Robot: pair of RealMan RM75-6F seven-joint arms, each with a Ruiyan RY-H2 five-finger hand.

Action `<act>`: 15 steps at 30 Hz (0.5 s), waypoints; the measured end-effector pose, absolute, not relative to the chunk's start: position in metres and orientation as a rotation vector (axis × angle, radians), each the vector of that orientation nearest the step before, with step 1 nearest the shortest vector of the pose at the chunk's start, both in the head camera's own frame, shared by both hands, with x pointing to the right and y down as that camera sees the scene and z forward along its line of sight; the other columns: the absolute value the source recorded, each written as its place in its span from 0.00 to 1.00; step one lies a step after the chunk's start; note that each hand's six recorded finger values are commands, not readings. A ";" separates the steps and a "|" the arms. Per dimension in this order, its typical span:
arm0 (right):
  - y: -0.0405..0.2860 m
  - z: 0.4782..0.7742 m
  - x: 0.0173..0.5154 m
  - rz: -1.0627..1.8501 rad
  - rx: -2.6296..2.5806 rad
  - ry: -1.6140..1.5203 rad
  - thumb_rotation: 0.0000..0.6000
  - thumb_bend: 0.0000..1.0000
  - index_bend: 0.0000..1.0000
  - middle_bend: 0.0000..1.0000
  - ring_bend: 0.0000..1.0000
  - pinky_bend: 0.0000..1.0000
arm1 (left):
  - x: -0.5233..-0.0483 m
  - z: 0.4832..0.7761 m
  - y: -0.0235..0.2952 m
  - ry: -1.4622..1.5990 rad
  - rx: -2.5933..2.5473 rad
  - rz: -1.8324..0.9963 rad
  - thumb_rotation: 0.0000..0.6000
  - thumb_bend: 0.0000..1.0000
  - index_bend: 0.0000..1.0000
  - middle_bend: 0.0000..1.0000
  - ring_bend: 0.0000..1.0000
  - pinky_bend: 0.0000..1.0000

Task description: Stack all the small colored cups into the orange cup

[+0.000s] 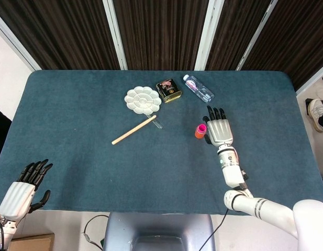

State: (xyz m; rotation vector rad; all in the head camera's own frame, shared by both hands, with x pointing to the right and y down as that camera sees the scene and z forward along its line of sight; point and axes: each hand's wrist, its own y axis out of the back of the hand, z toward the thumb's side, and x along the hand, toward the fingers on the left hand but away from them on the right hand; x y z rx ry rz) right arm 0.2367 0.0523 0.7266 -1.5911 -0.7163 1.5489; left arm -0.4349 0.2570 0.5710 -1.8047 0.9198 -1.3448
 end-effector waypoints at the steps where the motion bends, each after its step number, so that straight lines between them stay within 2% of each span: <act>1: 0.053 0.725 0.237 1.546 -1.598 -0.719 1.00 0.45 0.00 0.00 0.00 0.00 | -0.435 0.571 0.257 0.920 -1.805 -1.344 1.00 0.46 0.00 0.00 0.00 0.08; 6: 0.059 0.707 0.240 1.490 -1.629 -0.741 1.00 0.41 0.00 0.00 0.00 0.00 | -0.436 0.569 0.257 0.927 -1.801 -1.339 1.00 0.46 0.00 0.00 0.00 0.08; 9: 0.074 0.685 0.247 1.423 -1.635 -0.745 1.00 0.41 0.00 0.00 0.00 0.00 | -0.436 0.567 0.257 0.934 -1.796 -1.336 1.00 0.46 0.00 0.00 0.00 0.08; 15: 0.150 0.631 0.303 1.382 -1.595 -0.713 1.00 0.41 0.00 0.00 0.00 0.00 | -0.436 0.565 0.257 0.941 -1.787 -1.329 1.00 0.46 0.00 0.00 0.00 0.08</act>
